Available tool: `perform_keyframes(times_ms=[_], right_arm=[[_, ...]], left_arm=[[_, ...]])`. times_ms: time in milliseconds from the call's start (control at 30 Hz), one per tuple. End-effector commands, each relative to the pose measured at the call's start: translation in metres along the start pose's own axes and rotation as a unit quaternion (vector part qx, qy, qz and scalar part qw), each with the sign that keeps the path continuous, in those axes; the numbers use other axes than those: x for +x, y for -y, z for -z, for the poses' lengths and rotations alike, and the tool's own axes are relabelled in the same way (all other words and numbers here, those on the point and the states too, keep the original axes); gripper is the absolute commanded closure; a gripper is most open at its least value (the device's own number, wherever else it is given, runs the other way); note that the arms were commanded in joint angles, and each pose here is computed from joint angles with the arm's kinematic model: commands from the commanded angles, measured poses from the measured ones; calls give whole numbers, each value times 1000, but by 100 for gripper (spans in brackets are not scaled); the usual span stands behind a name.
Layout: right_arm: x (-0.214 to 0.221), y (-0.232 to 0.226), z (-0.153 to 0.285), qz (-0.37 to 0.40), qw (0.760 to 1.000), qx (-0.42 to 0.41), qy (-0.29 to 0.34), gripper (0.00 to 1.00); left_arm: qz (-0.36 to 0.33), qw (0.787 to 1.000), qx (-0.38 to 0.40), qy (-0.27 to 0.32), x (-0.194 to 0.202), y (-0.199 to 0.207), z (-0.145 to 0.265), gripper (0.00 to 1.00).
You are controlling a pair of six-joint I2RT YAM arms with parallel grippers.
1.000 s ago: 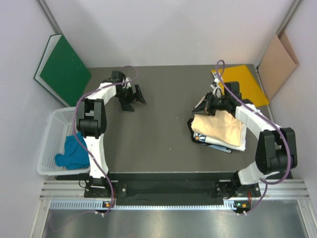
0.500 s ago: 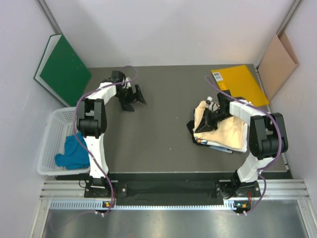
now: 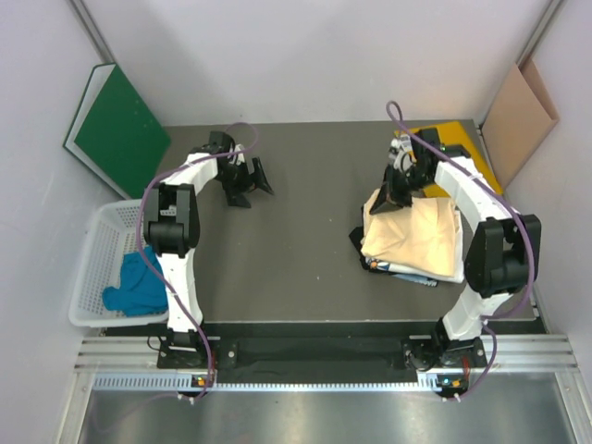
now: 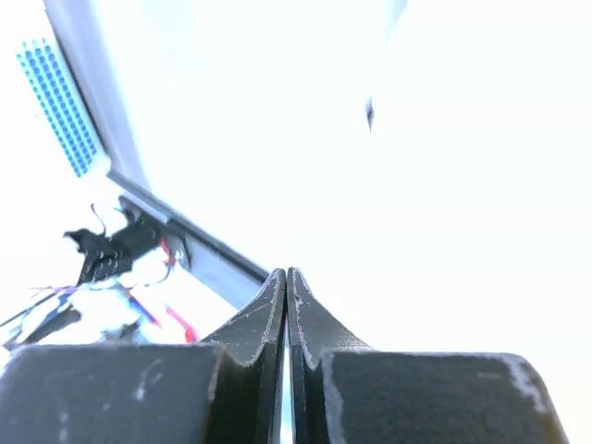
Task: Fold and stack the t-shirts
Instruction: Neatly place the folded tshirt to the corner
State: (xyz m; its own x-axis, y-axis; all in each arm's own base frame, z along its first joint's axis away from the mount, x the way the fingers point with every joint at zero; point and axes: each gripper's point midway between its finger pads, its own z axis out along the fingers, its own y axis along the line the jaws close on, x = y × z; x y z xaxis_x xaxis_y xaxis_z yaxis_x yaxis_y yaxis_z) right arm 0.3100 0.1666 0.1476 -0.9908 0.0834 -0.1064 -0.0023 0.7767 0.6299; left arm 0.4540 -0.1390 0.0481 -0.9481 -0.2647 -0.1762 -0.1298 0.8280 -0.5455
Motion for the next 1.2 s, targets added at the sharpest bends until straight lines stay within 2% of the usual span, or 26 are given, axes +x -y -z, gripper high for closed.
perform_keyframes(times_ms=[0,233,467,733,867,1067,1167], right_arm=[[-22,-21,6,64,997,39,20,100],[-15,-39,-50,136,981,125,-57,100],[16,-4,-95,136,962,191,-141,100],[38,49,-93,118,934,284,-181,100],[50,79,-86,105,913,344,-194,100],[60,122,-67,54,887,417,-192,100],[60,140,-55,20,885,429,-177,100]], left_arm=[[-3,999,-41,-31,17,-24,-17,1],[-6,999,-45,-29,17,-24,-15,1],[-10,998,-47,-27,16,-24,-12,1],[-8,999,-43,-27,15,-24,-15,1],[-9,999,-42,-26,14,-23,-15,1],[-10,999,-39,-25,14,-21,-15,1],[-10,999,-37,-26,14,-21,-16,1]])
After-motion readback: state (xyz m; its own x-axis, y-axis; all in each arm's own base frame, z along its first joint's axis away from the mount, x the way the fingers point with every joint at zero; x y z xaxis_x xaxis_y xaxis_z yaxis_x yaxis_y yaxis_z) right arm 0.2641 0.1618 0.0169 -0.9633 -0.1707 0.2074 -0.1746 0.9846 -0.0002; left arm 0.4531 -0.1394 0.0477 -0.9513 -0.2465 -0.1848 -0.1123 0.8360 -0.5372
